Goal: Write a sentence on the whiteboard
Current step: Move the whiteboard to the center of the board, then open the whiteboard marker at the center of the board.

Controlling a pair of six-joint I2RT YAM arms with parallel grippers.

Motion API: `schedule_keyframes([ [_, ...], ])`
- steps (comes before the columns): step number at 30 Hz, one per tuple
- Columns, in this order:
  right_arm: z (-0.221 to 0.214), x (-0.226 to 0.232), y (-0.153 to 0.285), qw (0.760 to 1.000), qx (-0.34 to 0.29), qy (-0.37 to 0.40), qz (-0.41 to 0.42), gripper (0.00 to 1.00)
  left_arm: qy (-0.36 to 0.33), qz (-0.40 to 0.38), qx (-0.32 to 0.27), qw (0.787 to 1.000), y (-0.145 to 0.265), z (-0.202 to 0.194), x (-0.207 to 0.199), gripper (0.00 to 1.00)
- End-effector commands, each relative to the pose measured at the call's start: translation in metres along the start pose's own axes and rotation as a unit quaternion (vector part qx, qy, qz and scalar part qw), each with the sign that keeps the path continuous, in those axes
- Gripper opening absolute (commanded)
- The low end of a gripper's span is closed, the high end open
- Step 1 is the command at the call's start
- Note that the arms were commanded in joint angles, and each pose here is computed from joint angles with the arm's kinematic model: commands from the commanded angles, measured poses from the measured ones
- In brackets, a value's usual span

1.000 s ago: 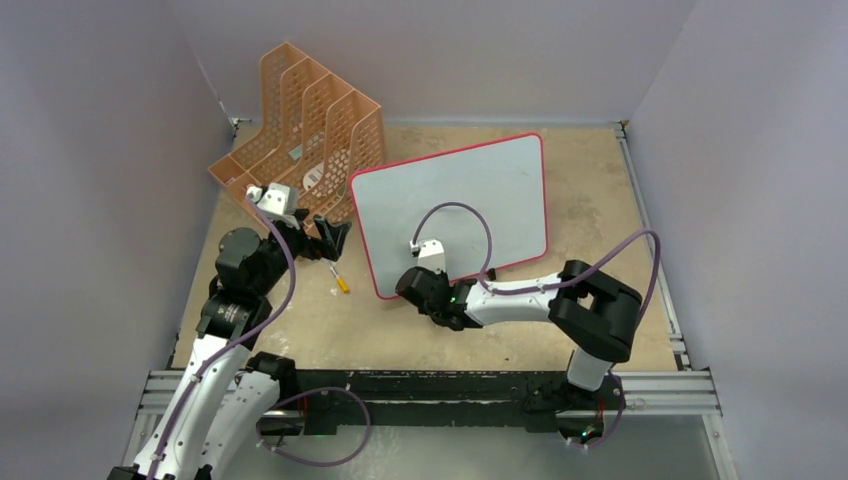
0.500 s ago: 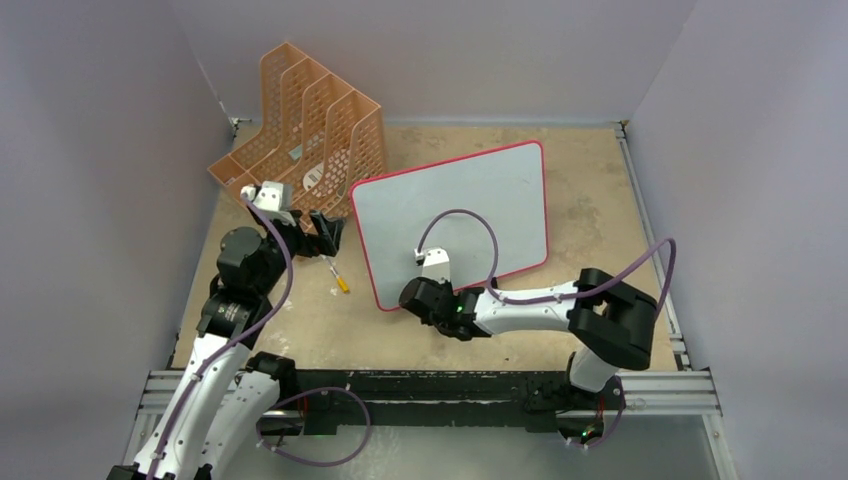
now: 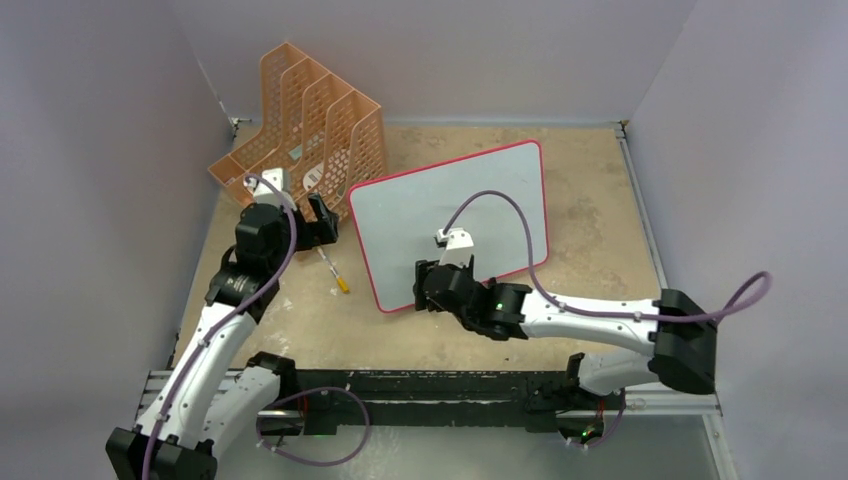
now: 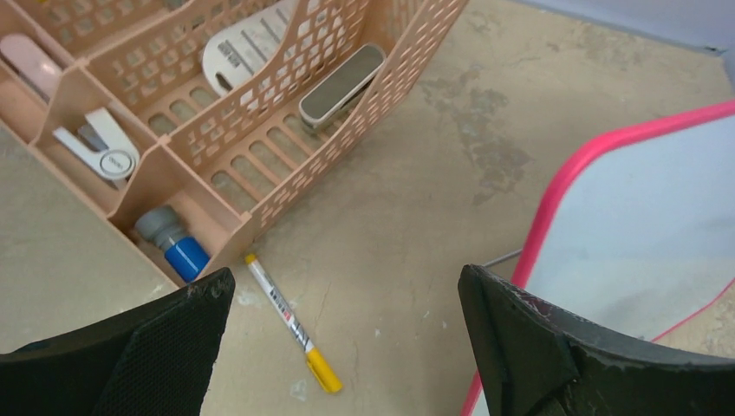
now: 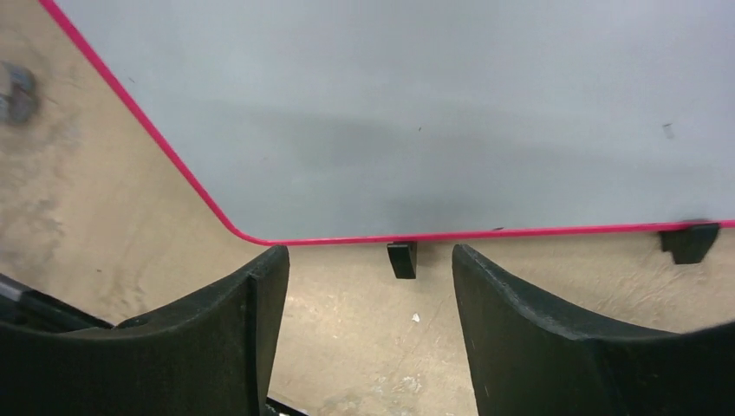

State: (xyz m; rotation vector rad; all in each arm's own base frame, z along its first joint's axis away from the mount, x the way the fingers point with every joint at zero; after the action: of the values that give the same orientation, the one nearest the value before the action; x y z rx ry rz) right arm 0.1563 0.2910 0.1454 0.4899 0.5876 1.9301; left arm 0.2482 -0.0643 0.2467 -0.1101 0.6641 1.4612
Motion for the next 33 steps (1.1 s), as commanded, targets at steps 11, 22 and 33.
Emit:
schedule_keyframes([
  [11,0.044,-0.053,0.044,0.986,-0.144,-0.021,-0.076,0.94,0.196,0.169,0.165,0.952,-0.005,-0.038,0.041,0.89],
  [22,0.072,-0.071,0.061,0.966,-0.235,-0.007,-0.106,0.99,0.218,0.236,0.292,0.901,-0.036,-0.078,0.053,0.58],
  [33,0.078,-0.074,0.058,0.958,-0.26,0.039,-0.118,0.99,0.187,0.285,0.316,0.885,-0.075,-0.106,0.061,0.4],
])
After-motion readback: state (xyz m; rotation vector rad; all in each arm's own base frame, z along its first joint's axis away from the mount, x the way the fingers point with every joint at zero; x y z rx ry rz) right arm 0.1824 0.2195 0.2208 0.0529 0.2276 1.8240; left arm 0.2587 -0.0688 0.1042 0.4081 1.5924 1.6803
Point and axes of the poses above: each gripper's point midway between its finger pads, its own y axis back along the fingers, its own x axis along the line the jaws close on, z = x × y, the point moved 5 cm from there along y, back along the fingers, and after that the axes turned 12 degrees about y, right-handed, at the moved point
